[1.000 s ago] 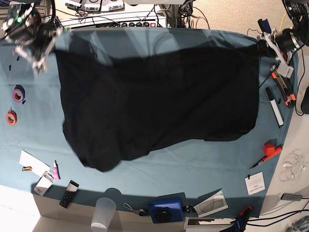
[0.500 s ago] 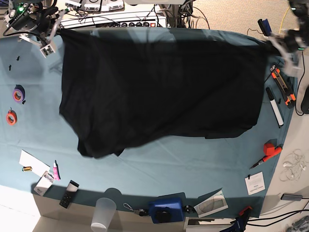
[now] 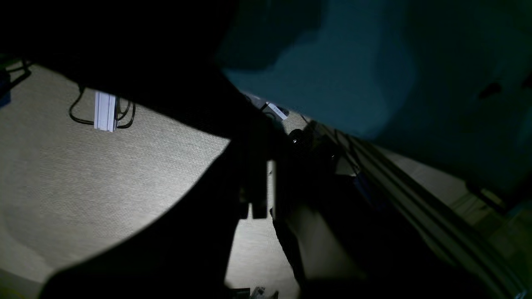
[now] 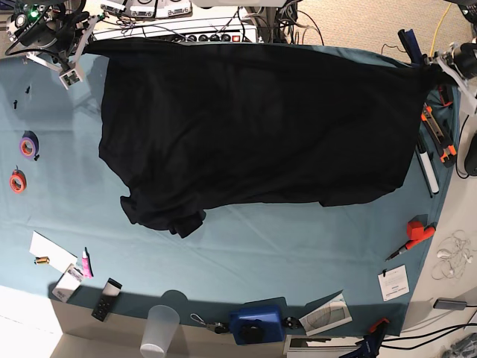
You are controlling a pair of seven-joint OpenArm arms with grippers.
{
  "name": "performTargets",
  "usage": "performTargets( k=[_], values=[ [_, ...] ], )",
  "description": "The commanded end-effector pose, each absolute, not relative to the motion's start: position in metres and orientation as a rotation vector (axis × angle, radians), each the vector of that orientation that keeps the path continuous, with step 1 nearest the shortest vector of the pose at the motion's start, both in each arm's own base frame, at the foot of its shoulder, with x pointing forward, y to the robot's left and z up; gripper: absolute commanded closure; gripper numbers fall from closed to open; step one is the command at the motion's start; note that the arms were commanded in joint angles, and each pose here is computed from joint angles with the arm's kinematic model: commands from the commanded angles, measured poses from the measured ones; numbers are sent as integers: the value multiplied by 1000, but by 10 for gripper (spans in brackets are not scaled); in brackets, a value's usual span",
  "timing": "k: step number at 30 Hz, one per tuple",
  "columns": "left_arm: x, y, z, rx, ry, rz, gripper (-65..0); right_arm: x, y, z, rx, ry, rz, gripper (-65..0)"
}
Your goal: Layout the t-shirt on the table in an organized manner, then fold the t-shirt properly
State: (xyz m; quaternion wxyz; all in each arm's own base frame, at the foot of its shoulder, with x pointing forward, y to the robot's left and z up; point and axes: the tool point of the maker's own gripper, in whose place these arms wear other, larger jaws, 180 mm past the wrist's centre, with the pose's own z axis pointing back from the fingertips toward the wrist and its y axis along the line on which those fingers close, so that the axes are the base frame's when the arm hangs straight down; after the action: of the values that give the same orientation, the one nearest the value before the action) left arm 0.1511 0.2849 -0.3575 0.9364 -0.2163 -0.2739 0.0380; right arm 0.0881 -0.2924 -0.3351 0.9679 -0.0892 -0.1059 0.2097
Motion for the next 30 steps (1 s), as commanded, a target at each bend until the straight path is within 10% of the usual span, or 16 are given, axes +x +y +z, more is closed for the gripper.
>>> performTargets(
  k=[1, 6, 30],
  values=[
    [156, 290, -348, -430, -587, 60, -252, 88, -296, -330, -205, -214, 450, -8],
    [159, 288, -344, -455, -598, 94, -301, 72, -298, -333, -202, -156, 449, -184],
    [179, 281, -299, -358, -733, -42, -301, 98, -347, -268, -322, -386, 275, -186]
  ],
)
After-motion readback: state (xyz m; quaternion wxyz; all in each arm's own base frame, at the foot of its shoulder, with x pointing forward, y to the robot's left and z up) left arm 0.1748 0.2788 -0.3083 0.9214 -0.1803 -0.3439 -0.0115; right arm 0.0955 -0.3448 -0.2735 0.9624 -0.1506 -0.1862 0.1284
